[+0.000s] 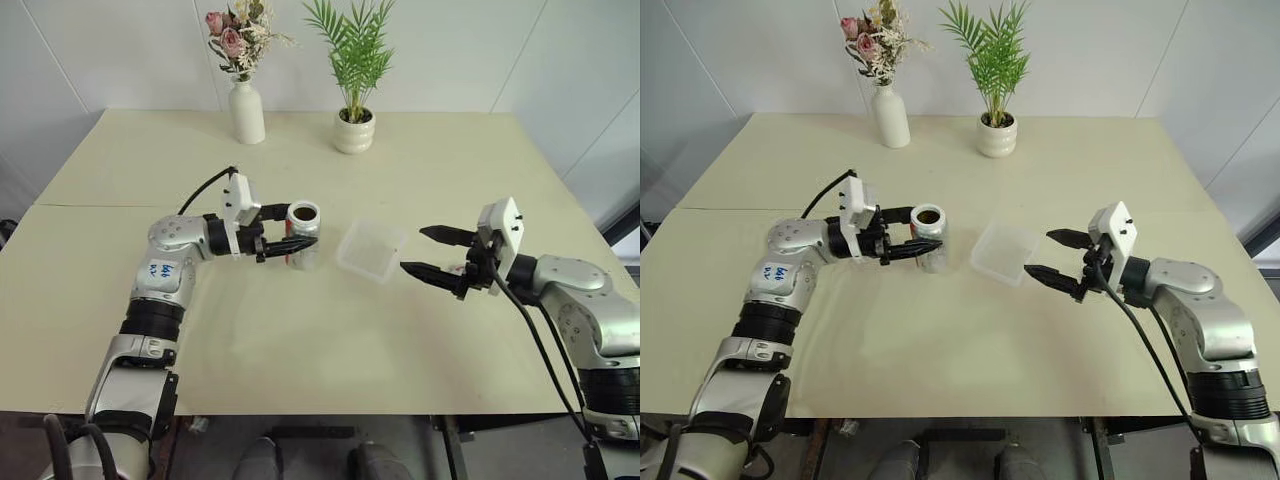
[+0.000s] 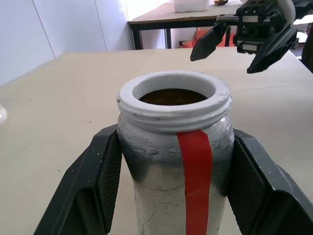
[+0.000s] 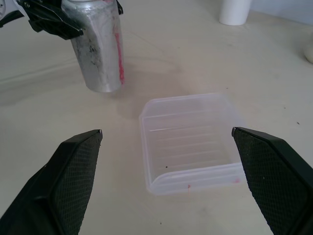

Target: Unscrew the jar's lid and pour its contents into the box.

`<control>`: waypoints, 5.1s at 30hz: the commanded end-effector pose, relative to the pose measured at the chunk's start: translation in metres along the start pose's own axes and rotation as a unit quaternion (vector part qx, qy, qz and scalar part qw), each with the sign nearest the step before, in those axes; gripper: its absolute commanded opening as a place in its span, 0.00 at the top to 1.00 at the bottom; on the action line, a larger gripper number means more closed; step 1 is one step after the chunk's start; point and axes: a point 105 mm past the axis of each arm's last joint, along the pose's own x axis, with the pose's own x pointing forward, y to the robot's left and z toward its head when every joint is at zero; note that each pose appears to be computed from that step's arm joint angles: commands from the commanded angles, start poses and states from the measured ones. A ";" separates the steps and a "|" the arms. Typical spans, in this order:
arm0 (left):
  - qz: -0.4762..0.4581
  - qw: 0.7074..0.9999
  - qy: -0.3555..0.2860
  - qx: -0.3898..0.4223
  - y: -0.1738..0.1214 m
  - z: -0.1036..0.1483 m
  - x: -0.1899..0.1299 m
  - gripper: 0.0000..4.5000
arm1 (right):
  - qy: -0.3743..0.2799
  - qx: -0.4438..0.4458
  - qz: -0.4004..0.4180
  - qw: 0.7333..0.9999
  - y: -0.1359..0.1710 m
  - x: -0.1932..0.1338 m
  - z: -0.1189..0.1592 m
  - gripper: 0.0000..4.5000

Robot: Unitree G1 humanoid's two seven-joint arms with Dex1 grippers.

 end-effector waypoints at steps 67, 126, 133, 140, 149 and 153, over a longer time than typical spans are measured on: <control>-0.167 0.804 0.339 0.458 0.003 0.082 0.156 0.43 | -0.079 0.049 -0.137 0.986 -0.002 -0.023 0.002 0.01; 0.515 0.852 -0.017 -0.090 0.050 -0.078 -0.171 0.43 | -0.017 -0.056 0.089 0.994 0.037 0.023 0.012 0.01; 0.512 0.856 -0.031 -0.070 0.048 -0.065 -0.176 0.00 | -0.018 -0.054 0.093 0.994 0.037 0.025 0.012 0.00; 0.504 0.864 -0.006 0.010 0.041 -0.039 -0.189 0.00 | -0.021 -0.052 0.095 0.994 0.037 0.025 0.013 0.00; 0.371 0.925 0.050 0.062 -0.017 -0.011 -0.207 0.00 | -0.009 -0.052 0.088 0.995 0.034 0.008 0.010 0.00; 0.313 0.947 0.046 0.058 -0.031 0.001 -0.193 0.00 | 0.002 -0.056 0.083 0.995 0.032 -0.003 0.010 0.00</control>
